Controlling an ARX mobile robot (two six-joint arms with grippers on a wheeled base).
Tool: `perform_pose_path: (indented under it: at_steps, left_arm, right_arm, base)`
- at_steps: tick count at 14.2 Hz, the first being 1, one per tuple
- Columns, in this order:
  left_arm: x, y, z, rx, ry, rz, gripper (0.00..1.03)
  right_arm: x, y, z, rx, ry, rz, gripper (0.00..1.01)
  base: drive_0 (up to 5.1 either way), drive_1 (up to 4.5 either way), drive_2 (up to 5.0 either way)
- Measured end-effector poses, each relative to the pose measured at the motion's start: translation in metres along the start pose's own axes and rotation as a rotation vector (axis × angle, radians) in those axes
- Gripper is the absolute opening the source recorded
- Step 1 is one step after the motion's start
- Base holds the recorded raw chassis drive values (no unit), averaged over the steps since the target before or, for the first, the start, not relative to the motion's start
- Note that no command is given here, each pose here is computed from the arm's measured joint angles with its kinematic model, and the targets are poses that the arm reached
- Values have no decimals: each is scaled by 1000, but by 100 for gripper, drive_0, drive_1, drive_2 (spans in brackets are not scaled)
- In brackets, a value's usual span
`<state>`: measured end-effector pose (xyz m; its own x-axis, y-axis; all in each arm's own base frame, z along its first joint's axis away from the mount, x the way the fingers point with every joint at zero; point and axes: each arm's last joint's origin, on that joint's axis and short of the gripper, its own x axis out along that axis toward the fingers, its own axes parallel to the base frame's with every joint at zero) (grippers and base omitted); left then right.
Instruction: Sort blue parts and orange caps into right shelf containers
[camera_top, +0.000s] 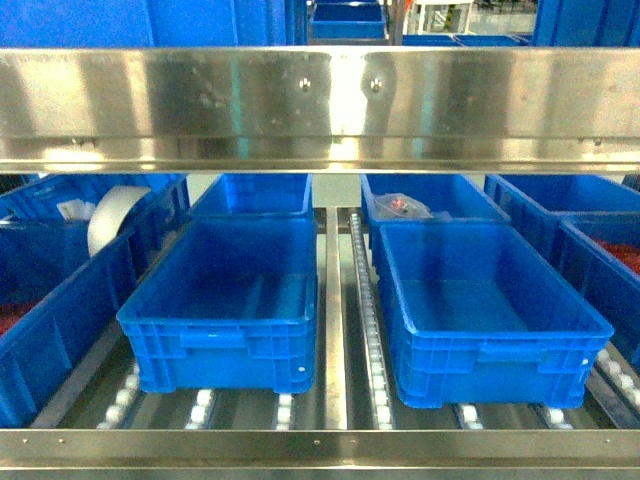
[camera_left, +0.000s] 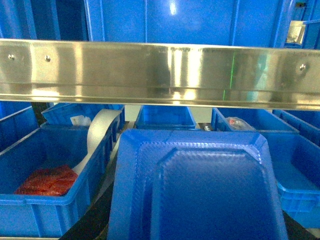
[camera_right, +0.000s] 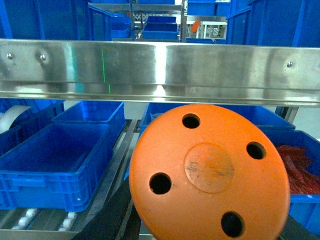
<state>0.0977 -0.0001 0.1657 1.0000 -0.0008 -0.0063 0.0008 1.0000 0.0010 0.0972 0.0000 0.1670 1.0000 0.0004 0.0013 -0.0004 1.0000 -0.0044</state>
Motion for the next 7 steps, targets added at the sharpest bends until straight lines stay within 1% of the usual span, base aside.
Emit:
perform_pose_path:
  at_steps: [7]
  left_arm:
    - [0, 0, 0, 0, 0, 0, 43]
  right_arm:
    - [0, 0, 0, 3, -1, 0, 43]
  base:
    - [0, 0, 0]
